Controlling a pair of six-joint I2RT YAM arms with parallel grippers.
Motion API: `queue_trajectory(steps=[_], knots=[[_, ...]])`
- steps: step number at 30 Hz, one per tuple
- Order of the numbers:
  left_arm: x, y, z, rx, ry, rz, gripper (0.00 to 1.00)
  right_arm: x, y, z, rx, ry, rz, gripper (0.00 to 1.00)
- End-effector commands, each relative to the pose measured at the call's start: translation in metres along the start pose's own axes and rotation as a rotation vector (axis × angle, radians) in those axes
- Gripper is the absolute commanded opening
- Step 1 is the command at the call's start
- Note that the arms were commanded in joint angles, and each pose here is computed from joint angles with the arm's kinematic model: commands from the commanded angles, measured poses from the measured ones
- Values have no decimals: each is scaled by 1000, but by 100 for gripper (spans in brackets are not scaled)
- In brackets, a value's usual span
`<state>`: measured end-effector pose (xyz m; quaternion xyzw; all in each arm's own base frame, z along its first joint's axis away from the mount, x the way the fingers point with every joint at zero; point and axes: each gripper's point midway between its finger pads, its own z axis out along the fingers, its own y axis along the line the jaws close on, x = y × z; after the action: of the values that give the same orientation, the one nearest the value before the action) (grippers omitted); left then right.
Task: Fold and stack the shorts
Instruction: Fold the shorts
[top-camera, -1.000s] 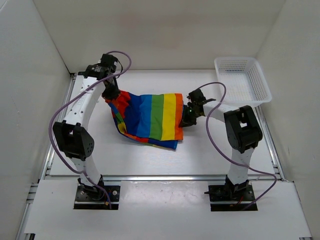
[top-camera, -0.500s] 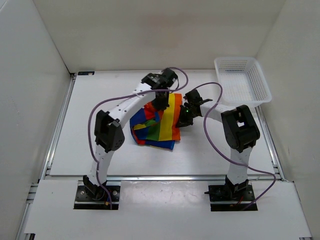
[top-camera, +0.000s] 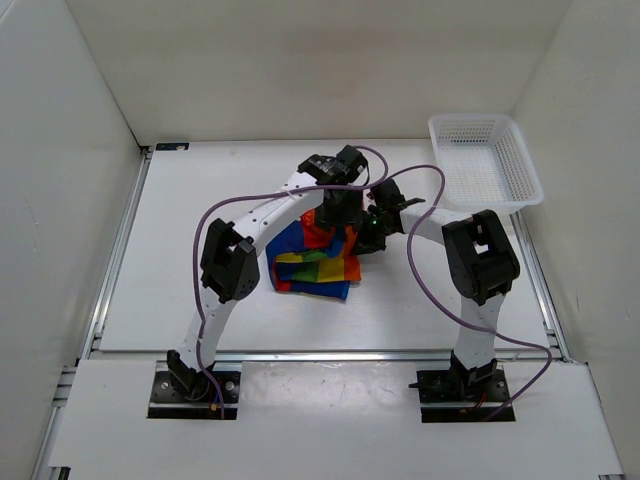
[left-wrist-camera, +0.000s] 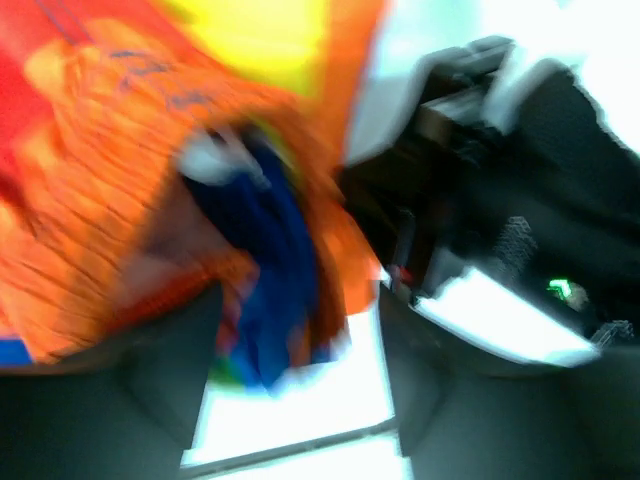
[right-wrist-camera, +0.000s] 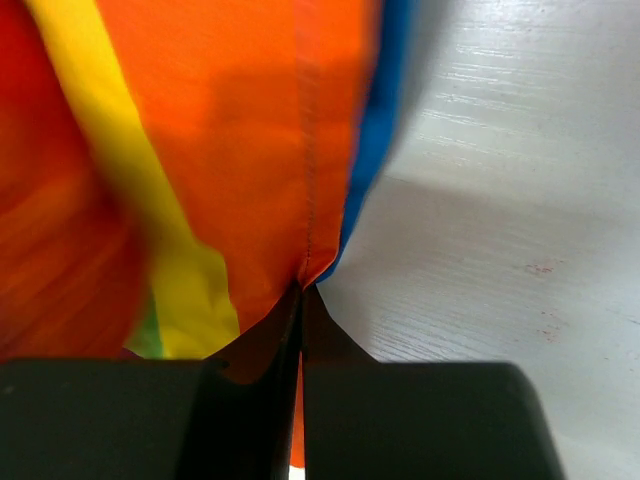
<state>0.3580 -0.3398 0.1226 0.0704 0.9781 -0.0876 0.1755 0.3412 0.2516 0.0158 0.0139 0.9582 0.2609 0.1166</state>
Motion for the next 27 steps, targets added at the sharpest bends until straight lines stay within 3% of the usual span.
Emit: queue_trajectory(steps=[1, 2, 3, 5, 6, 8, 11, 12, 13, 16, 17, 20, 22, 27], knots=[[-9, -40, -45, 194, -42, 9, 79, 25, -25, 15, 84, 63, 14, 0], [-11, -41, -56, 207, -61, 9, 94, 26, -25, 13, 83, 62, 13, 0], [-18, -40, -79, 240, -98, 1, 100, 24, -24, 11, 87, 50, 10, 0], [-28, -34, -103, 260, -147, -4, 100, 23, -26, 4, 98, 31, -6, 6], [-32, -23, -120, 284, -161, -26, 100, 22, -26, 0, 108, 24, -6, 20], [-36, -6, -133, 286, -179, -56, 97, 22, -30, -13, 145, -2, -20, 27], [-35, 31, -146, 253, -196, -96, 77, 13, -25, -40, 166, -74, -55, 43], [-34, 40, -145, 242, -197, -112, 65, 16, -34, -47, 211, -85, -61, 44], [-28, 62, -139, 199, -182, -146, 43, 14, -32, -59, 217, -114, -67, 49], [-19, 98, -121, 142, -146, -202, 10, 13, -25, -81, 227, -154, -94, 48], [-19, 105, -115, 130, -139, -217, 10, 14, -17, -86, 224, -161, -124, 39], [-10, 134, -98, 86, -124, -269, 10, 10, 15, -99, 172, -200, -205, 26], [-18, 147, -76, 77, -141, -298, 10, -1, 48, -111, 106, -234, -255, 24], [-3, 154, -22, 48, -5, -309, 10, -24, 118, -108, -42, -240, -341, 24]])
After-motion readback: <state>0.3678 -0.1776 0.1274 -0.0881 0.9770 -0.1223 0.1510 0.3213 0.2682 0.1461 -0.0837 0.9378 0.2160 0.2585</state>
